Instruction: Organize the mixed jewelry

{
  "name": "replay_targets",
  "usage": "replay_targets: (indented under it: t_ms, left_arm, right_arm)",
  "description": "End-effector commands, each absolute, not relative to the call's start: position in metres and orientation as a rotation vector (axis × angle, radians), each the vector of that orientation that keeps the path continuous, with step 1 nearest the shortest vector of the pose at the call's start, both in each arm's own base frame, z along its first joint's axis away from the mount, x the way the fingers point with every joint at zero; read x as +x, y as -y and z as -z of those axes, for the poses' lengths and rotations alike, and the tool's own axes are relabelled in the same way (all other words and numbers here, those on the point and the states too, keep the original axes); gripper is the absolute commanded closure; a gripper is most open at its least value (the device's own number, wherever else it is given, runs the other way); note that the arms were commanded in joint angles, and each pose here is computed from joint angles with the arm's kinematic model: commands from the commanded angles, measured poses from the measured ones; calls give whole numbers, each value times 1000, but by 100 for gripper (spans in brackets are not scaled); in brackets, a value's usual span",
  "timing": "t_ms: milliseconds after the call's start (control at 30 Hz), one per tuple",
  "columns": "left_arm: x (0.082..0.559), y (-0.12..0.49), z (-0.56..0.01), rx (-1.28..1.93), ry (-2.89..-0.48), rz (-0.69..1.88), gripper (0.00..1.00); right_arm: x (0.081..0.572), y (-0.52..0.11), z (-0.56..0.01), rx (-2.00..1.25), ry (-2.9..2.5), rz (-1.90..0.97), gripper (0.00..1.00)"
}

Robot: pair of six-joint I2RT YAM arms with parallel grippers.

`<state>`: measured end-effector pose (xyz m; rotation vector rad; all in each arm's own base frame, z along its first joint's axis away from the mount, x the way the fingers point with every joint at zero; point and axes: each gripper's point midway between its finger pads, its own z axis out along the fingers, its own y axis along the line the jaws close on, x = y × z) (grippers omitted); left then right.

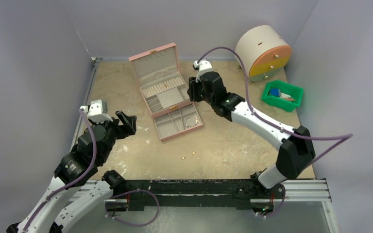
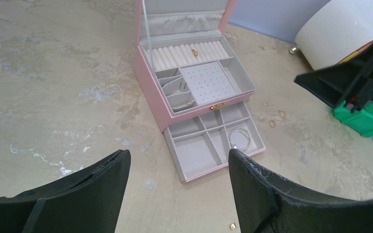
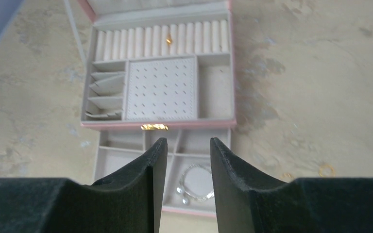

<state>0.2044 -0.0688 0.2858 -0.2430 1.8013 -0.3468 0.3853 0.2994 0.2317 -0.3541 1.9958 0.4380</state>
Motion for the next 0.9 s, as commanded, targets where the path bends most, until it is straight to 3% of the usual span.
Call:
replay_targets:
  t_ms: [0,367,867]
  left_arm:
    - [211,72,-291,-254,-1789,365,27]
    - [221,72,-284,-262,-1817,344,27]
    - [223,69,-281,-267,-1824,333,27]
  right_arm:
    - [377,-261,-240,-243,-1936,-350,59]
    - [360,-181,-155,-179,-2112,-212,59]
    - [392,-167,-79,-164,-2304,-303,66]
